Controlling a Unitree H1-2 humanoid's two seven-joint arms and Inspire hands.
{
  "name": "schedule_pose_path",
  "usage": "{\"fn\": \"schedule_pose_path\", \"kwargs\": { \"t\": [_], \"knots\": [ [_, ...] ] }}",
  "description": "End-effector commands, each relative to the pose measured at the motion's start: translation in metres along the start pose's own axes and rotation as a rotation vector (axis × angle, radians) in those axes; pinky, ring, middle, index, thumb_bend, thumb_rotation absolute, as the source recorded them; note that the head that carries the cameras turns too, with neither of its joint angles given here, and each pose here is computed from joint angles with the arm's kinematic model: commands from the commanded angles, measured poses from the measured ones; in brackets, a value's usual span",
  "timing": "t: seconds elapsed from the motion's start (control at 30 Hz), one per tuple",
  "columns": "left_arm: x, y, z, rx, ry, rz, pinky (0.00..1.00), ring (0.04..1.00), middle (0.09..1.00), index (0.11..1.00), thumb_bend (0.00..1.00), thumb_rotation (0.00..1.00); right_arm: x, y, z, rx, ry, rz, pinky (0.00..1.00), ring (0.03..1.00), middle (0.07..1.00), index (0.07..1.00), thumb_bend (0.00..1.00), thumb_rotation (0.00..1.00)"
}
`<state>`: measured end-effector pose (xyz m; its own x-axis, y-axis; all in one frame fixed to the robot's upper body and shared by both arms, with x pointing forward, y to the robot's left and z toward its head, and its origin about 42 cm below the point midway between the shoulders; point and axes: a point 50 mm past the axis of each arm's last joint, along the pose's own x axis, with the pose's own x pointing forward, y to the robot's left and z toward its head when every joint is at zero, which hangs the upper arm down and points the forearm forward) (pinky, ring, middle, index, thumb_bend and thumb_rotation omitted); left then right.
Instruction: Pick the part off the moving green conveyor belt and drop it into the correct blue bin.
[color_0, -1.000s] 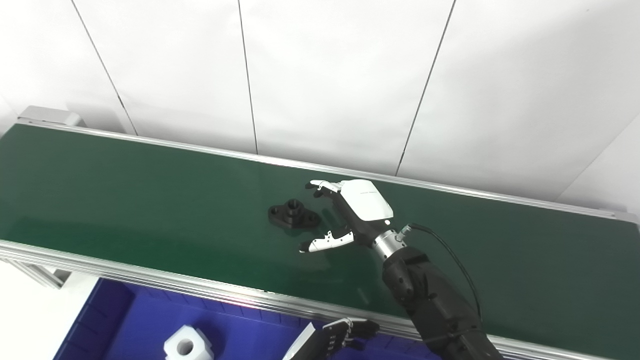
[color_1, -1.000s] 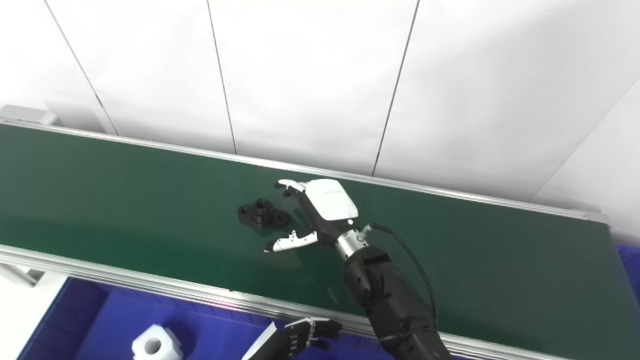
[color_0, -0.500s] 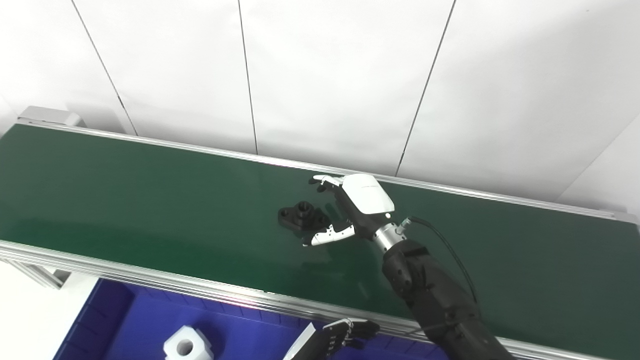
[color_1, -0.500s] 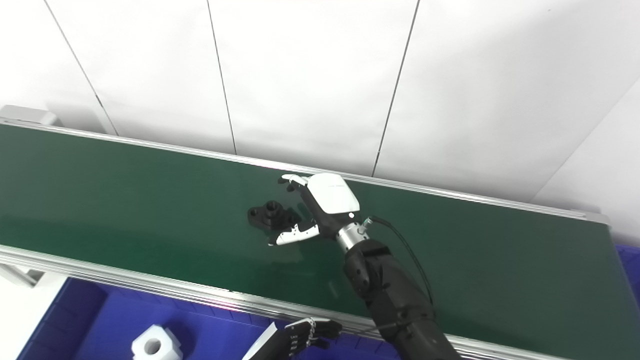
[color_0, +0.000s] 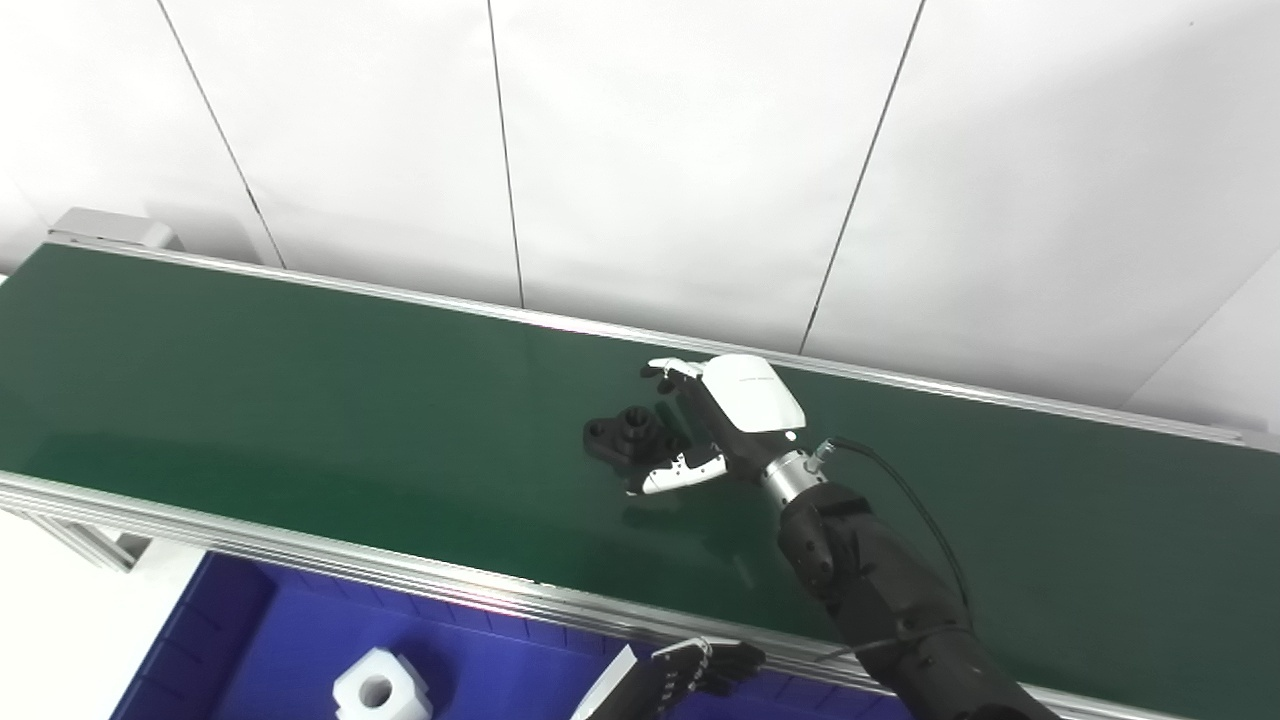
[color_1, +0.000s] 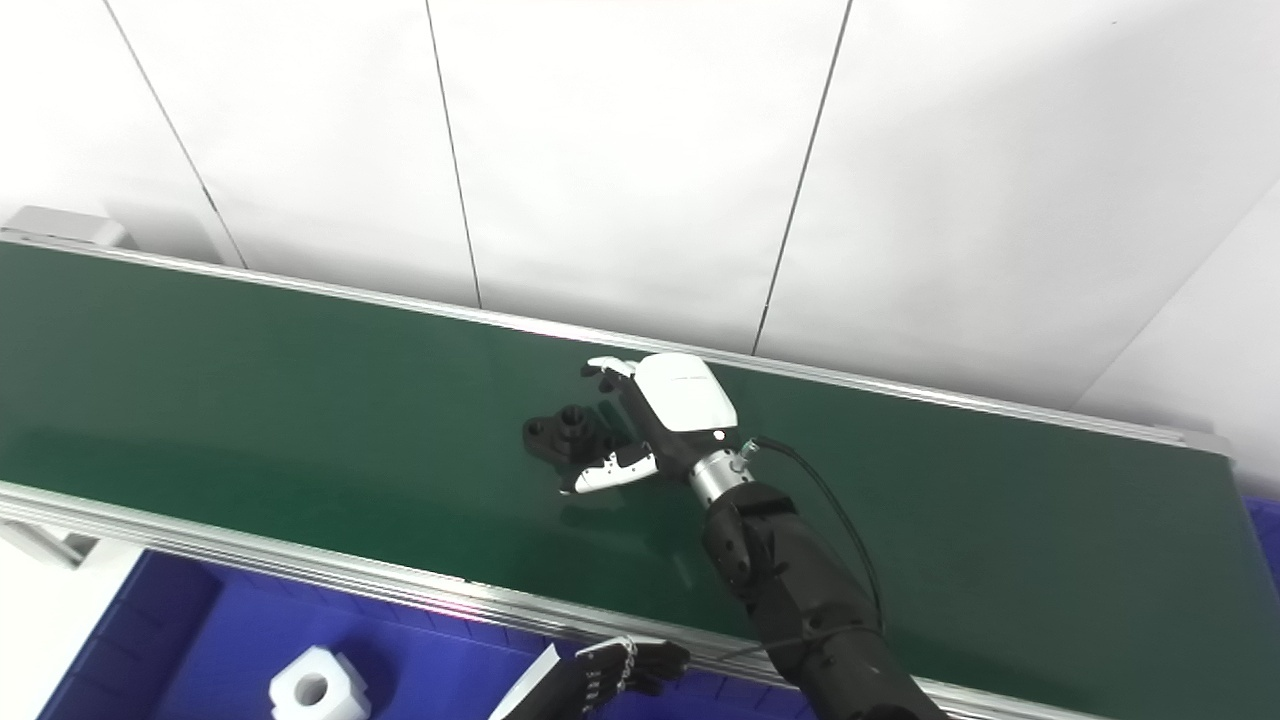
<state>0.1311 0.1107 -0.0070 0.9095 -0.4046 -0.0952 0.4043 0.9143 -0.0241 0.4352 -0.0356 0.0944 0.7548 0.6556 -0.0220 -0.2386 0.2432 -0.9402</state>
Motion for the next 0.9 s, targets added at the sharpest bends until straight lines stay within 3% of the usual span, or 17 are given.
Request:
{"fn": "schedule_pose_path", "kwargs": {
  "t": [0.0,0.13,0.27,0.33,0.5,0.53,0.6,0.87],
  "knots": [
    [-0.012,-0.021,0.000,-0.046,0.004,-0.003,0.78,0.808,0.799,0.755,0.82,0.71,0.016,-0.020,0.008,-0.037,-0.025,-0.047,0.78,0.698,0.693,0.775,0.80,0.46],
    [-0.013,-0.021,0.001,-0.051,0.003,-0.003,0.78,0.808,0.799,0.755,0.82,0.71,0.014,-0.014,0.004,-0.057,-0.001,-0.019,0.76,0.676,0.660,0.752,0.77,0.36],
    [-0.013,-0.022,0.001,-0.056,0.004,0.002,0.78,0.808,0.799,0.752,0.83,0.71,0.012,-0.008,0.000,-0.064,0.025,-0.007,0.73,0.623,0.559,0.702,0.74,0.21],
    [-0.013,-0.022,0.001,-0.057,0.002,0.004,0.78,0.810,0.798,0.750,0.84,0.71,0.011,-0.007,0.000,-0.062,0.035,-0.001,0.72,0.587,0.499,0.684,0.60,0.05],
    [-0.014,-0.023,0.002,-0.068,0.001,0.010,0.78,0.811,0.797,0.751,0.84,0.70,0.009,-0.005,-0.001,-0.052,0.041,-0.010,0.72,0.538,0.478,0.650,0.56,0.00],
    [-0.014,-0.023,0.002,-0.072,0.001,0.011,0.79,0.812,0.796,0.750,0.85,0.70,0.008,-0.005,-0.001,-0.053,0.042,-0.010,0.71,0.522,0.478,0.557,0.54,0.00],
    [-0.014,-0.023,0.003,-0.068,0.000,0.011,0.79,0.812,0.794,0.749,0.85,0.71,0.008,-0.005,-0.001,-0.052,0.046,-0.008,0.70,0.516,0.479,0.504,0.53,0.00],
    [-0.014,-0.023,0.003,-0.052,-0.001,0.008,0.79,0.810,0.795,0.753,0.85,0.72,0.006,-0.005,0.001,-0.027,0.057,0.007,0.69,0.518,0.480,0.493,0.53,0.00]
  ]
}}
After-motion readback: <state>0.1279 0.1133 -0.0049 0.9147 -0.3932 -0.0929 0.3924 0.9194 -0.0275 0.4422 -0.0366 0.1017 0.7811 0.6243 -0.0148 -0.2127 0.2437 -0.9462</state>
